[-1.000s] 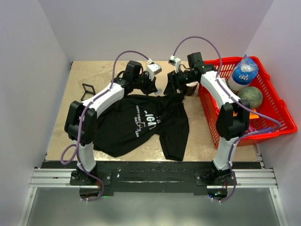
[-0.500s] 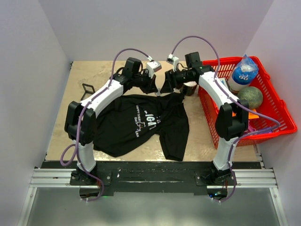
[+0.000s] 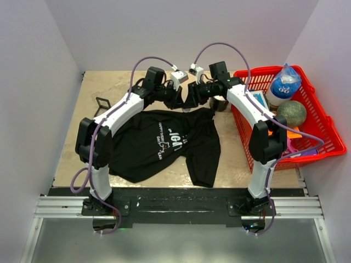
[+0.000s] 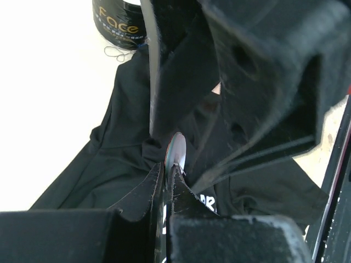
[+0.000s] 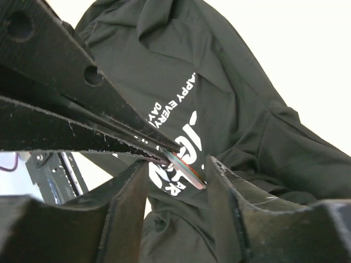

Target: Remove the brooch from the garment

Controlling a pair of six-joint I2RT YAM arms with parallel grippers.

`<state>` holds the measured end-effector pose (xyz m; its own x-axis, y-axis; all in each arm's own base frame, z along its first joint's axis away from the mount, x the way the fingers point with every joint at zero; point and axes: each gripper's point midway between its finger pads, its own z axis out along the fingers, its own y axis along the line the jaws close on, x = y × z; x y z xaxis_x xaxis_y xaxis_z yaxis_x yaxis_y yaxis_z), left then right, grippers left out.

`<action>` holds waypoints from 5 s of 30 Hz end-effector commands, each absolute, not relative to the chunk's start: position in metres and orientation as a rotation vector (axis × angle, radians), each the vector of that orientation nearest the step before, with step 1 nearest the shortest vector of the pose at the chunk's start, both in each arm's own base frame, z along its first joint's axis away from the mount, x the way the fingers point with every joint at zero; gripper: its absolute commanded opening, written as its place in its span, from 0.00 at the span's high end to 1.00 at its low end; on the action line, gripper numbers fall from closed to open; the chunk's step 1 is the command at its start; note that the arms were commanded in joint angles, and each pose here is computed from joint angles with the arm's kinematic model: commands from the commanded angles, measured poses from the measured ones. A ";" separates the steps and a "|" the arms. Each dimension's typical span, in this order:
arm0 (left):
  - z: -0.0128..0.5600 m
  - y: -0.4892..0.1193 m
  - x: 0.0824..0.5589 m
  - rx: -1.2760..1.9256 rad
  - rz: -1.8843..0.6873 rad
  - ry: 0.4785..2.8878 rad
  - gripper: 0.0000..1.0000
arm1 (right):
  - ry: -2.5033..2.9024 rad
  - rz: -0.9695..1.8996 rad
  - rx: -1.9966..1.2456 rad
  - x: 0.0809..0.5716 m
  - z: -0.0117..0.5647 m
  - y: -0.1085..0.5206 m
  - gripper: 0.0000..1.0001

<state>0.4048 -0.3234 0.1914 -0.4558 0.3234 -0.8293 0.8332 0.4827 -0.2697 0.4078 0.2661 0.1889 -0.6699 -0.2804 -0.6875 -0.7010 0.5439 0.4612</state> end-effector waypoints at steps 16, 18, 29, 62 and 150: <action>0.230 -0.334 0.390 1.015 -1.112 1.851 1.00 | 2.130 0.993 -0.934 0.406 0.203 0.267 0.70; 0.231 -0.335 0.388 1.020 -1.128 1.844 1.00 | 2.128 0.992 -0.937 0.407 0.203 0.267 0.71; 0.235 -0.340 0.383 1.017 -1.204 1.831 1.00 | 2.131 0.987 -0.959 0.407 0.200 0.267 0.76; 0.244 -0.349 0.372 0.903 -1.446 1.834 1.00 | 2.185 0.947 -0.831 0.409 0.202 0.287 0.91; 0.220 -0.319 0.391 0.974 -1.333 1.845 1.00 | 2.093 0.851 -1.245 0.392 0.194 0.272 0.72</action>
<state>0.3884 -0.3152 0.1914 -0.5854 0.2040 -0.7847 0.8068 0.2418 -0.5390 0.3845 0.2753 0.1841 -0.4700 -0.5275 -0.7077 -0.8773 0.3678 0.3085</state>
